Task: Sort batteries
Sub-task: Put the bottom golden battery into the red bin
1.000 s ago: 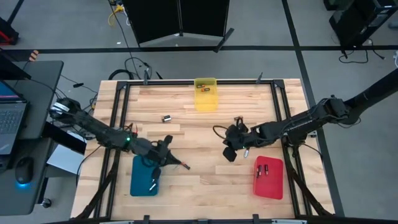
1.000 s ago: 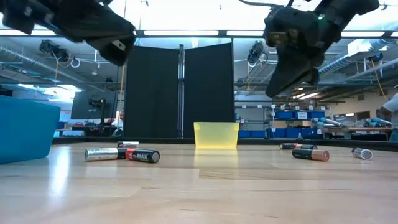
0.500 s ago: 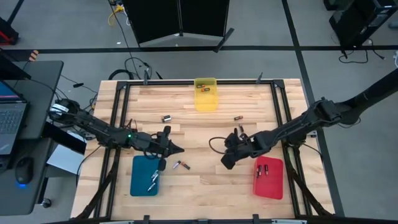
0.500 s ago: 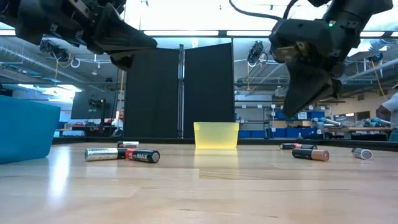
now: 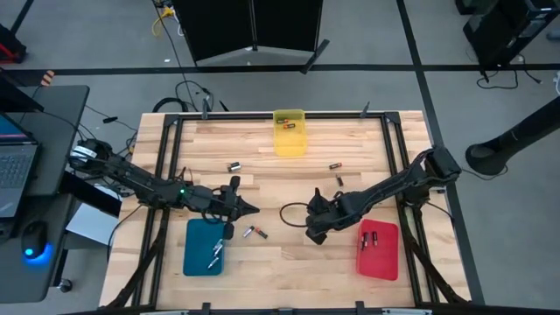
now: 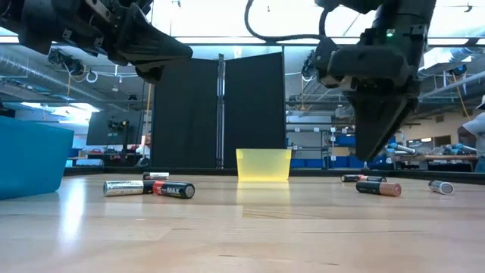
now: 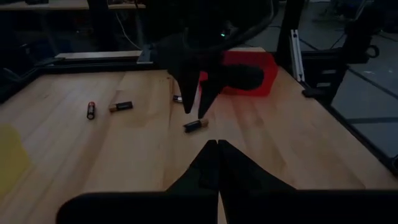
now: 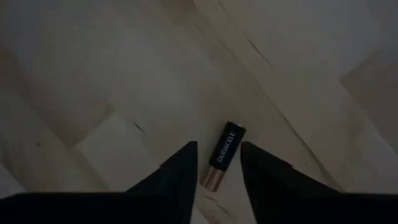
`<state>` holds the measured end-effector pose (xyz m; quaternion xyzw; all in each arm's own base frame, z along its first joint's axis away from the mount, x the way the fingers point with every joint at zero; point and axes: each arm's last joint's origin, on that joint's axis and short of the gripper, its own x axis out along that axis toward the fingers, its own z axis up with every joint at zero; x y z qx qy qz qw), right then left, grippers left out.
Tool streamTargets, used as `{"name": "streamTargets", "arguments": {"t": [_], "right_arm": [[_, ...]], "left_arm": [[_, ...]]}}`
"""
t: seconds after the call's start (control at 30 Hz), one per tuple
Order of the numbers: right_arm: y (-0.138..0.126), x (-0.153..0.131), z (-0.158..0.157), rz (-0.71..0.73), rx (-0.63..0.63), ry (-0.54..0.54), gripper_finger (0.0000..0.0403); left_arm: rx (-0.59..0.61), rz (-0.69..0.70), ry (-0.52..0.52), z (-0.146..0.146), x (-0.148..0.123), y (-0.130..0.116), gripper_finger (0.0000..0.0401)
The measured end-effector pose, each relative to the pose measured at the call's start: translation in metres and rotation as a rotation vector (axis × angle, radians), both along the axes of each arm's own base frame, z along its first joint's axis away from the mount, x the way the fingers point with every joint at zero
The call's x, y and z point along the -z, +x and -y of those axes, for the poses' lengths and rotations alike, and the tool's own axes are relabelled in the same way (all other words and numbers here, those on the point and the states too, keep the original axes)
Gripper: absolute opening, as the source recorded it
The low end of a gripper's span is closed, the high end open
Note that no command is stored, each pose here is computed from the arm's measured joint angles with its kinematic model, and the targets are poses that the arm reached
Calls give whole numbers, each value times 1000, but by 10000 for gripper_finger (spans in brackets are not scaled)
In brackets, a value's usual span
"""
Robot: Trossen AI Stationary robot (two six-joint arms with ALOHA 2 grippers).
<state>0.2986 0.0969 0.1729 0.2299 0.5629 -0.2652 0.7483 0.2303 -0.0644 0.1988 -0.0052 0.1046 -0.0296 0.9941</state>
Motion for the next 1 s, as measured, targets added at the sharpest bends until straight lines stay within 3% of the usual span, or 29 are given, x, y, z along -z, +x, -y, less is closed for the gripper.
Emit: {"name": "streamTargets", "arguments": {"t": [0.13, 0.27, 1.0], "right_arm": [[6, 6, 2, -33, 10, 19, 164], [6, 12, 8, -65, 57, 31, 166], [12, 35, 11, -133, 58, 40, 111]], "left_arm": [[1, 0, 12, 0, 0, 0, 6], [1, -1, 12, 0, 0, 0, 6], [-21, -4, 19, -1, 0, 0, 7]]}}
